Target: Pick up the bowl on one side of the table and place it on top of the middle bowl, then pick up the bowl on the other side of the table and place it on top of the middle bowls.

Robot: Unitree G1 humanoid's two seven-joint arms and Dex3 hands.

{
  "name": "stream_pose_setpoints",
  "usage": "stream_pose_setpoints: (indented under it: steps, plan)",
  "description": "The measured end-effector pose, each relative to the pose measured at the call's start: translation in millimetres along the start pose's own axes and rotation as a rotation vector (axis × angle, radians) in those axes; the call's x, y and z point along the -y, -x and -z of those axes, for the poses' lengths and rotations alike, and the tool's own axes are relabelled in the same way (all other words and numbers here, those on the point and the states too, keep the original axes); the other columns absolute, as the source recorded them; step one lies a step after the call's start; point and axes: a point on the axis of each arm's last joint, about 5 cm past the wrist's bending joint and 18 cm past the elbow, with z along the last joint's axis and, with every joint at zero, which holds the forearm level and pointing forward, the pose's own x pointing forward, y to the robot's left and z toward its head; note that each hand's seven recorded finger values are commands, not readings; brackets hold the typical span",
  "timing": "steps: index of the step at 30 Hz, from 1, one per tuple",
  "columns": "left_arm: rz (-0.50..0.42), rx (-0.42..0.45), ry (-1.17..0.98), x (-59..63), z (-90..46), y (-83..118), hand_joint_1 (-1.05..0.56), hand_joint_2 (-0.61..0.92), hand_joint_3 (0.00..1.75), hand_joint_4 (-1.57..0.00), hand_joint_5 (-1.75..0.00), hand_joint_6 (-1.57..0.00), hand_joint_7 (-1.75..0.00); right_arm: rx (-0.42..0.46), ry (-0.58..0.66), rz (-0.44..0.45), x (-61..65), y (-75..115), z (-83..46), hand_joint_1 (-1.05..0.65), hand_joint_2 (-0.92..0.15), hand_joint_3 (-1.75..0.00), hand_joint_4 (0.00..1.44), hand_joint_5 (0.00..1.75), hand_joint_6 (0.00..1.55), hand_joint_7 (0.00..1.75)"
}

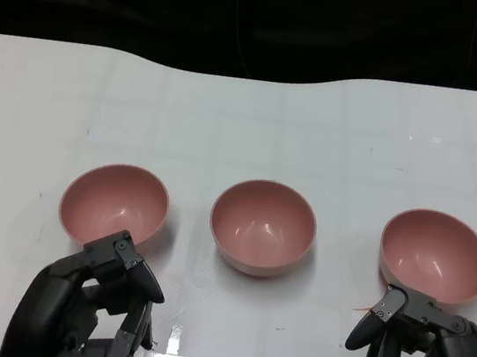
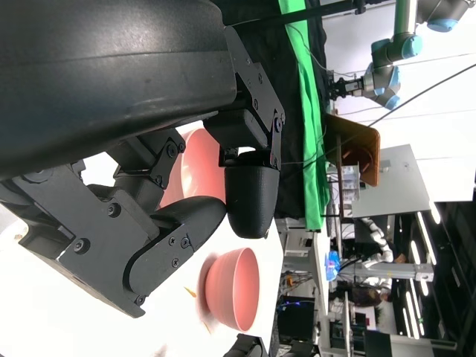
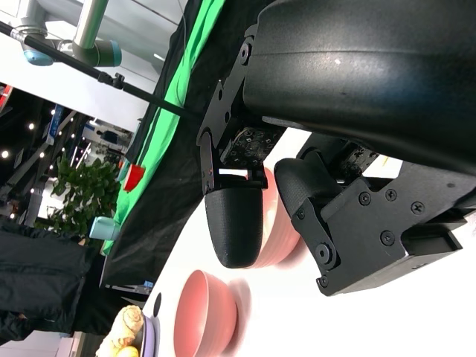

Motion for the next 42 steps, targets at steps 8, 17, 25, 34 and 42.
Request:
stream_pose_setpoints:
  steps: [8,17,25,34,42]
  plan:
    - [0.002,-0.001,-0.003,0.1,0.0,0.0,-0.29,0.43,1.29,-0.87,-1.75,-0.76,-1.59,0.0,-0.001,0.0,0.0,0.0,0.0,0.01,-0.3,-1.54,0.92,1.68,0.84,1.37]
    - [0.002,-0.001,-0.003,0.1,-0.2,-0.1,-0.29,0.43,1.29,-0.86,-1.75,-0.76,-1.59,0.0,0.0,0.0,0.0,0.0,0.0,0.01,-0.3,-1.53,0.92,1.68,0.84,1.38]
    - [0.002,-0.001,-0.005,0.1,-0.2,-0.1,-0.29,0.43,1.29,-0.87,-1.75,-0.76,-1.59,0.0,0.001,0.0,-0.1,0.0,0.0,0.0,-0.3,-1.53,0.91,1.68,0.84,1.37]
    - [0.003,-0.001,-0.005,0.1,-0.2,-0.2,-0.29,0.43,1.28,-0.86,-1.75,-0.75,-1.58,0.029,0.005,0.0,0.3,-1.5,-0.8,-0.03,-0.44,-1.21,0.79,1.48,0.77,1.17]
    - [0.002,0.0,-0.004,0.1,-0.2,-0.1,-0.3,0.43,1.28,-0.86,-1.75,-0.75,-1.59,0.066,0.045,-0.015,3.2,-4.5,0.0,-0.17,-0.55,-0.85,0.53,1.17,0.52,0.87]
